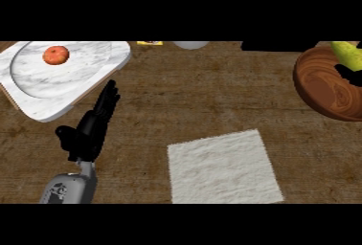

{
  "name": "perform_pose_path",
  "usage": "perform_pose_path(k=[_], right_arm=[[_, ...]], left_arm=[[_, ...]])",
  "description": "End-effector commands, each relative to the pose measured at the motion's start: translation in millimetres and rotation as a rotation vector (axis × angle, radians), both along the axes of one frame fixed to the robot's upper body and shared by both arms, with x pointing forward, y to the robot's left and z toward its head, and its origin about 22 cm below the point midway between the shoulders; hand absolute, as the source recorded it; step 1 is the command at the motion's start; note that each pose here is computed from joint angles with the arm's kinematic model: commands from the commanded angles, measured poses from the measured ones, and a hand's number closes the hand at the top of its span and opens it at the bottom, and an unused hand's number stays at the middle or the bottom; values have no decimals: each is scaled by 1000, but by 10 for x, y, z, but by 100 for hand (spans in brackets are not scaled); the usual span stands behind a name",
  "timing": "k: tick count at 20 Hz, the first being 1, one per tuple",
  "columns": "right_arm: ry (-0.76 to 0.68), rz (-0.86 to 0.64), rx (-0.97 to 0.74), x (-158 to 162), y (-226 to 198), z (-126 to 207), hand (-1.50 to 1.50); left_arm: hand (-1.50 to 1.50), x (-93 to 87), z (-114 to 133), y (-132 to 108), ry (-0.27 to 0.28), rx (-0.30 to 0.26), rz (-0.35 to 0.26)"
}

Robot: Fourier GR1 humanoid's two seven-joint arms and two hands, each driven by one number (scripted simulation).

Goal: Pick the pear from the placemat and place it in the bowl

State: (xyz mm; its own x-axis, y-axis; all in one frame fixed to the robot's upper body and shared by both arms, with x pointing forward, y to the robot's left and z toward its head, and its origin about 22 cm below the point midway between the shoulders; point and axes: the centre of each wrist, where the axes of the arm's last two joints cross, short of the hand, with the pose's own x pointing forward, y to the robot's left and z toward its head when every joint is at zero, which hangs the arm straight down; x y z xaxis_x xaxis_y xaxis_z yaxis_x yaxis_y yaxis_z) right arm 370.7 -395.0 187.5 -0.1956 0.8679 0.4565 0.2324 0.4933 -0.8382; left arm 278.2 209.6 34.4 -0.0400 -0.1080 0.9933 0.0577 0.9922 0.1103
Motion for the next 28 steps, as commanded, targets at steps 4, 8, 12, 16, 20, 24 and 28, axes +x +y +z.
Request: perform_pose_path(k=[4,8,12,16,20,24,28], right_arm=[[65,-54,-31,113,-414,-527,150],[228,-29,105,90,-547,-678,150],[316,98,146,97,-543,-827,-150],[229,178,256,123,-567,-803,-150],[94,214,394,143,-609,-697,-150],[21,158,493,148,-767,-344,-150],[58,146,591,5,-982,-300,-150]], left_arm=[[0,11,18,39,8,11,-12],[0,28,10,-75,-7,6,4],[0,50,-38,72,-6,-3,-6],[0,29,72,-8,-11,0,-18],[0,24,-55,-152,7,4,11],[0,-18,-143,23,-11,-3,0],[0,11,78,-100,-9,8,16]])
